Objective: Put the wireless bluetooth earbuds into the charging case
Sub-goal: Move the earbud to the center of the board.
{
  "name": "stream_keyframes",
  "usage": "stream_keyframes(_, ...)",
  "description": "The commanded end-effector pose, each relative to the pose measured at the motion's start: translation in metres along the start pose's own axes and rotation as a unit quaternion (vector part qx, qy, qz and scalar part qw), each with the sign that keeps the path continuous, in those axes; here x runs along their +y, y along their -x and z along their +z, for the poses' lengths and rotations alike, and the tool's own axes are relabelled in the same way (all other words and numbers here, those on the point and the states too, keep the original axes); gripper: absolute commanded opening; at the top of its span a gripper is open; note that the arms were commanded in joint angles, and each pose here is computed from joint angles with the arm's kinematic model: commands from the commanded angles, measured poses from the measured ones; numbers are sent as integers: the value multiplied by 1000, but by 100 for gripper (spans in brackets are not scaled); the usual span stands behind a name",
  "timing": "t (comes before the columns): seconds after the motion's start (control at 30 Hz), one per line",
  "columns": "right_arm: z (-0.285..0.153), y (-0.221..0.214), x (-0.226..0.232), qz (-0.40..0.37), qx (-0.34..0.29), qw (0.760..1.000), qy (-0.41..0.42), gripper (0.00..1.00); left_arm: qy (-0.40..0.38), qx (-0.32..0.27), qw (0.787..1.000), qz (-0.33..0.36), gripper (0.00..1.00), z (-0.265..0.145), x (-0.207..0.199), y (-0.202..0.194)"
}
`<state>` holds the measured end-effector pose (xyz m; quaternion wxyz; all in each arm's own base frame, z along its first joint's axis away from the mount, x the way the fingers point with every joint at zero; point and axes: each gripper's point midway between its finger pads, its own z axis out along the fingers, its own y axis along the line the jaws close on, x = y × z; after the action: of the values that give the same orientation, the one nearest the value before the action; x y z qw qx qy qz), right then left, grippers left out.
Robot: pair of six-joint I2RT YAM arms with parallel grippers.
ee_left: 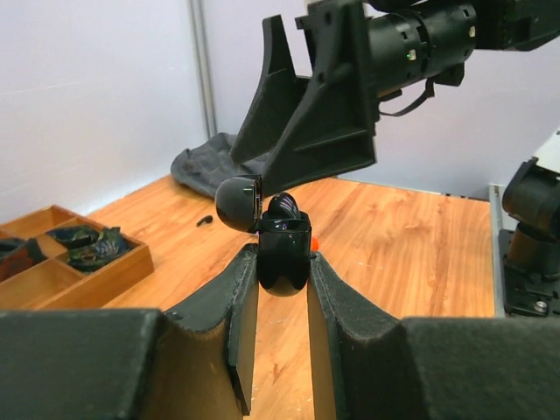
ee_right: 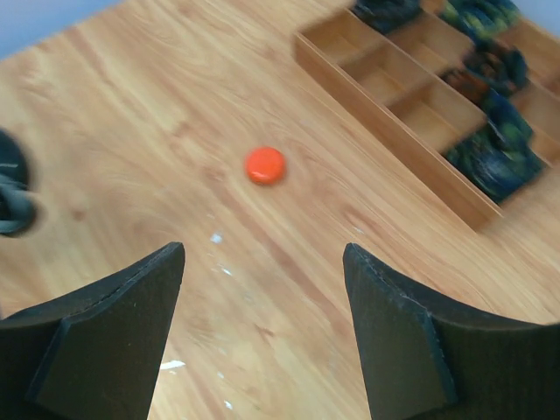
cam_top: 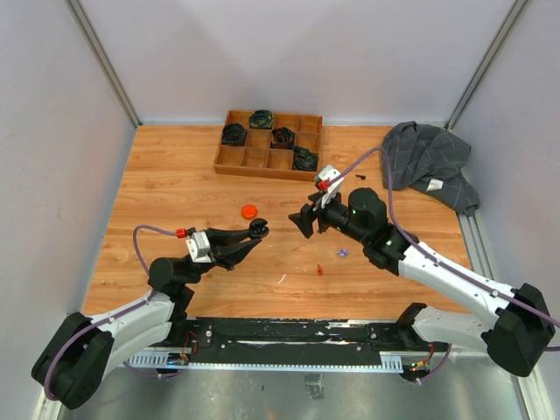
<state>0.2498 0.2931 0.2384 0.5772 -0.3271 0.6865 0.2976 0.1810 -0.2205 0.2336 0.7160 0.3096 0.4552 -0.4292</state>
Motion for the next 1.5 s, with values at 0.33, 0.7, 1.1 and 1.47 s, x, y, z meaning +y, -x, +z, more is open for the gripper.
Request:
stream_keyframes(0.33, -8, -71, -179, 100, 184, 957, -201, 72, 68, 48, 996, -8, 0, -13, 22, -31)
stream_keyframes(0.7, -5, -130, -300, 189, 257, 908, -273, 65, 71, 54, 996, -10, 0, -13, 23, -35)
stream_keyframes(1.1, -5, -181, -359, 183, 350, 874, -285, 50, 63, 69, 995, -18, 0, -10, 23, -43)
stream_keyframes(1.47, 0, -205, -364, 166, 396, 869, -244, 41, 52, 73, 996, -22, 0, -9, 20, -46)
